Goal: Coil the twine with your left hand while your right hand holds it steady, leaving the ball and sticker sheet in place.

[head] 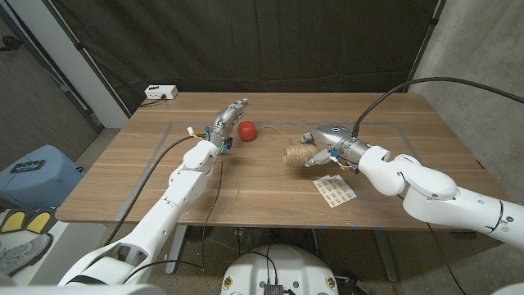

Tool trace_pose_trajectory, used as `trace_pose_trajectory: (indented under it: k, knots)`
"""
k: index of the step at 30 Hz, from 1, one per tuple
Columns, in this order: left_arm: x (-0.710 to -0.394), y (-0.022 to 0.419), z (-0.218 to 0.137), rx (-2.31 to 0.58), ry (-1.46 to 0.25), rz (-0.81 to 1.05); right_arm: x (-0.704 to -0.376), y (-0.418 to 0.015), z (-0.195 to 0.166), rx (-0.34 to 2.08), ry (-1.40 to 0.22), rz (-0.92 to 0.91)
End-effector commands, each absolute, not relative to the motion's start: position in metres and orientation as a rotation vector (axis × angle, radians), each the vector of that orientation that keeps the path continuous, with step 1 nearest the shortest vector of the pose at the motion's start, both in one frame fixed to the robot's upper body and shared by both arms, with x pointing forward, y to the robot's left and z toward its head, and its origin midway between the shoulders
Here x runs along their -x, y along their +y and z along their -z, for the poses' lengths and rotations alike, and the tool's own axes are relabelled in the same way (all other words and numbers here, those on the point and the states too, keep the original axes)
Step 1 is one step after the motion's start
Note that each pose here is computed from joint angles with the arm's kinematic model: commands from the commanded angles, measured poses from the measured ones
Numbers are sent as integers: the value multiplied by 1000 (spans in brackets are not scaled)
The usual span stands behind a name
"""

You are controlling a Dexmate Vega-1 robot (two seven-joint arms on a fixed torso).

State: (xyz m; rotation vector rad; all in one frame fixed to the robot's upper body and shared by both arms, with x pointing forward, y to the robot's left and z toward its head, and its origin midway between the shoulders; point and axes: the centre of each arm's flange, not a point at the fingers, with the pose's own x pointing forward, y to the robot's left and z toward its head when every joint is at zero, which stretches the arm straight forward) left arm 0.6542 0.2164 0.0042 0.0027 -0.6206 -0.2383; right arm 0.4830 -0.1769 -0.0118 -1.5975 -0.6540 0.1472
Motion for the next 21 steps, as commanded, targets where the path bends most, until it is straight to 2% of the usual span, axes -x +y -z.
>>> trace_pose_trajectory:
  k: [1,21]
  knots:
    - [-654,205,-23,-35,-659,294,-476,-177,1,1565,-678,-146]
    - [-653,195,-42,-217,-698,436,-469,-176,-13,1535,-679,-158]
